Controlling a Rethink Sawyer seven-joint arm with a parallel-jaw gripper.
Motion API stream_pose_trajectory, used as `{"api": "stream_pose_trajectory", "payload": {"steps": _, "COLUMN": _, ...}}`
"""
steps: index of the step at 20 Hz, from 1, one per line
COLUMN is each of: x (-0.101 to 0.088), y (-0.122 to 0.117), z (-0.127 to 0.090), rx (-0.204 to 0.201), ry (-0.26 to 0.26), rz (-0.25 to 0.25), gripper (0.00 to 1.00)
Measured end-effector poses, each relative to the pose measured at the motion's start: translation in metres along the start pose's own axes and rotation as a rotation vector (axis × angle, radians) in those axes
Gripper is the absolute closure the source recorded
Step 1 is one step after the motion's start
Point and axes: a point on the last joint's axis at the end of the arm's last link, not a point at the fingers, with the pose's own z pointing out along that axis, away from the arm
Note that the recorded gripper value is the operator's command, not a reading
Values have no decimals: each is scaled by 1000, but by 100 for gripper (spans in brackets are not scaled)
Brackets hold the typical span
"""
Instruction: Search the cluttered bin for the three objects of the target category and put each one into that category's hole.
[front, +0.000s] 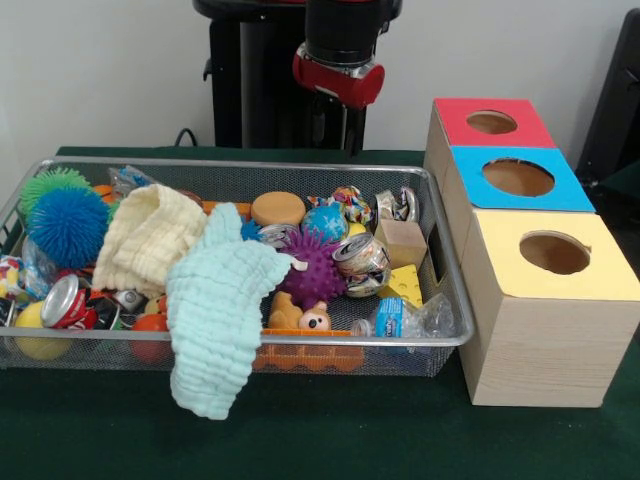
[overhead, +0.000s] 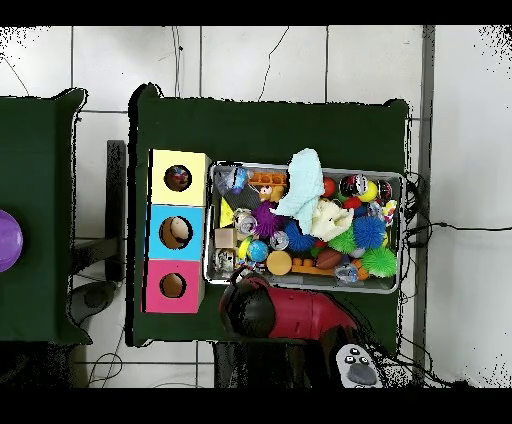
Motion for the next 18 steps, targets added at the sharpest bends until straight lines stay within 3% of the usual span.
{"api": "stream_pose_trajectory", "payload": {"steps": 12, "x": -12, "y": -7, "z": 4, "rx": -1, "ry": 0, "rz": 25, "gripper": 0}}
{"api": "stream_pose_trajectory", "payload": {"steps": 18, "x": -31, "y": 0, "z": 7, "rx": -11, "ry": -30, "rz": 17, "gripper": 0}}
